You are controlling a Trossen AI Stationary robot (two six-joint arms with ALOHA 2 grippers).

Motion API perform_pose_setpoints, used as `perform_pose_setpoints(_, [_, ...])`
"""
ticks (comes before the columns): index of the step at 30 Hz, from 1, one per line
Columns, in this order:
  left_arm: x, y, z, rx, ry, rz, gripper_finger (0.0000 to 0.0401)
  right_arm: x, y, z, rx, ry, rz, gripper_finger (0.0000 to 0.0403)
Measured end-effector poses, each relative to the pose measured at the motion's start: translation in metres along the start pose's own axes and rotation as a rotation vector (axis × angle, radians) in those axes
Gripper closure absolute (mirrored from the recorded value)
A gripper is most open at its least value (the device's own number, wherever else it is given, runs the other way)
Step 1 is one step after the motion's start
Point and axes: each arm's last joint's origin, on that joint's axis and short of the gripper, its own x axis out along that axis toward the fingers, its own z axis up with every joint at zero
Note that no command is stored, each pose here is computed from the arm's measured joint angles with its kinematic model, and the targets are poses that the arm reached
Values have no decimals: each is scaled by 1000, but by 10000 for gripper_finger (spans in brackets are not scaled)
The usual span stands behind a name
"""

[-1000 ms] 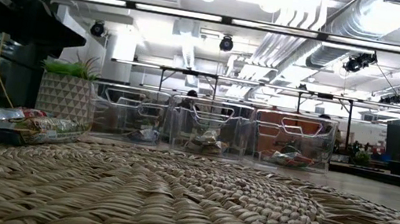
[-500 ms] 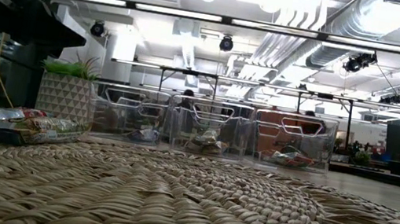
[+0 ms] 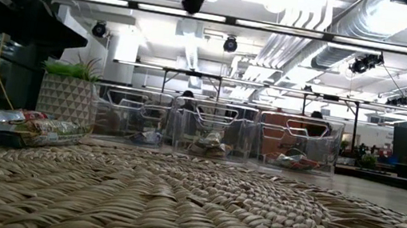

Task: Pick and place Granola Bars by type
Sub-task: Put the blue granola bar into the left transparent bin

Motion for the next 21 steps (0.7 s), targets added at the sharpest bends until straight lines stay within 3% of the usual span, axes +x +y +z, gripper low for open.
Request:
perform_pose_setpoints(10, [0,0,0,0,0,0,400,32,-60,-54,234,54,-212,286])
perform_pose_setpoints(16, [0,0,0,0,0,0,400,38,-91,-72,359,132,-365,286])
perform_pose_setpoints(21, [0,0,0,0,0,0,400,39,-108,-73,372,169,-449,286])
